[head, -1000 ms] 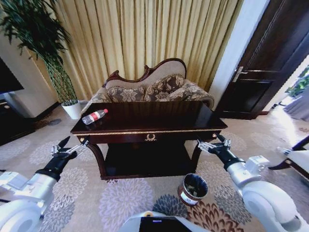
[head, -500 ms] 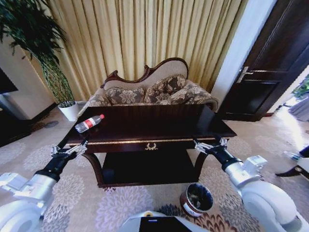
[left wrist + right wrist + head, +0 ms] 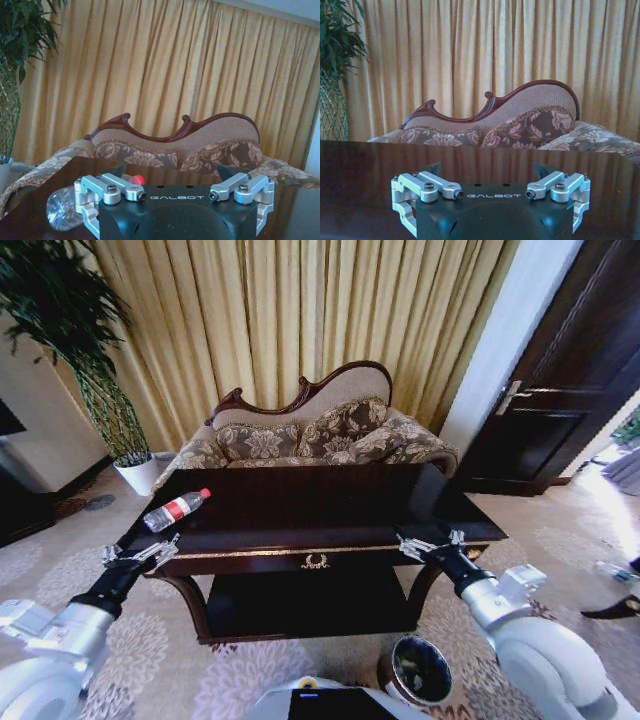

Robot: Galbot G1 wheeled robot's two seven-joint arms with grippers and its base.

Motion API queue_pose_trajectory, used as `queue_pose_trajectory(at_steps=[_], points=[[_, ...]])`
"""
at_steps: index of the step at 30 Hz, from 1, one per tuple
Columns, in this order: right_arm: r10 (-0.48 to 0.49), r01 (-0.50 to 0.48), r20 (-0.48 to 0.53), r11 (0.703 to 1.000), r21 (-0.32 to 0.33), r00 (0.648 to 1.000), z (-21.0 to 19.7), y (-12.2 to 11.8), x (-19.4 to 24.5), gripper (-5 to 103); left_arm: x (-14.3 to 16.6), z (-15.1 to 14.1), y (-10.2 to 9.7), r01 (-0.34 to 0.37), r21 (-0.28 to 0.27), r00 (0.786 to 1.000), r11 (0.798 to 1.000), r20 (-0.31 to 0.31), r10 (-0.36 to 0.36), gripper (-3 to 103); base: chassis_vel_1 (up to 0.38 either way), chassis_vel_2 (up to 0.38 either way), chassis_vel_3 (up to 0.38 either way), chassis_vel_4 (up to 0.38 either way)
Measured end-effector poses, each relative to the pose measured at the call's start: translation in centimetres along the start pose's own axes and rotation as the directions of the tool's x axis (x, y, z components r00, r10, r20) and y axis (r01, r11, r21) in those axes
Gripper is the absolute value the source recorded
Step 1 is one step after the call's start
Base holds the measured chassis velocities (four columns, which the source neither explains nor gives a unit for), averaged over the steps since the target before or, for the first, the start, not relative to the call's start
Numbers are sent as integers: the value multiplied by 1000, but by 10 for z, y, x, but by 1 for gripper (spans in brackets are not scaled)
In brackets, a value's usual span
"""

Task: Move to the front of the table and place the trash on the table into the trash bin.

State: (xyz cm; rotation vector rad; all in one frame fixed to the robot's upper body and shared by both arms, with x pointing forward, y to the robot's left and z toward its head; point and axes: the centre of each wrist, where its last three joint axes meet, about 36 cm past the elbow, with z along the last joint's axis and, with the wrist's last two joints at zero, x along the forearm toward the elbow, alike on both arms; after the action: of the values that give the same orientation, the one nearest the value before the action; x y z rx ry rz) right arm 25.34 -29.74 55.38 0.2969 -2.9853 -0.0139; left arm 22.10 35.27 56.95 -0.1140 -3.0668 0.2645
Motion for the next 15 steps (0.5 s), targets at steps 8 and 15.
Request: queue_pose_trajectory(at_steps=[8,15], points=[[16,-17,-9,999,-34,1000,2,0,1,100,-6,-6,-1,4,-29,999,1000,-38,-5,100,-80,87,84,-75],[38,-39,-21,999,-35,999,5,0,3,100,-42,-55,9,-68,-79,997,995,-28,66,100,0,0,0,0]])
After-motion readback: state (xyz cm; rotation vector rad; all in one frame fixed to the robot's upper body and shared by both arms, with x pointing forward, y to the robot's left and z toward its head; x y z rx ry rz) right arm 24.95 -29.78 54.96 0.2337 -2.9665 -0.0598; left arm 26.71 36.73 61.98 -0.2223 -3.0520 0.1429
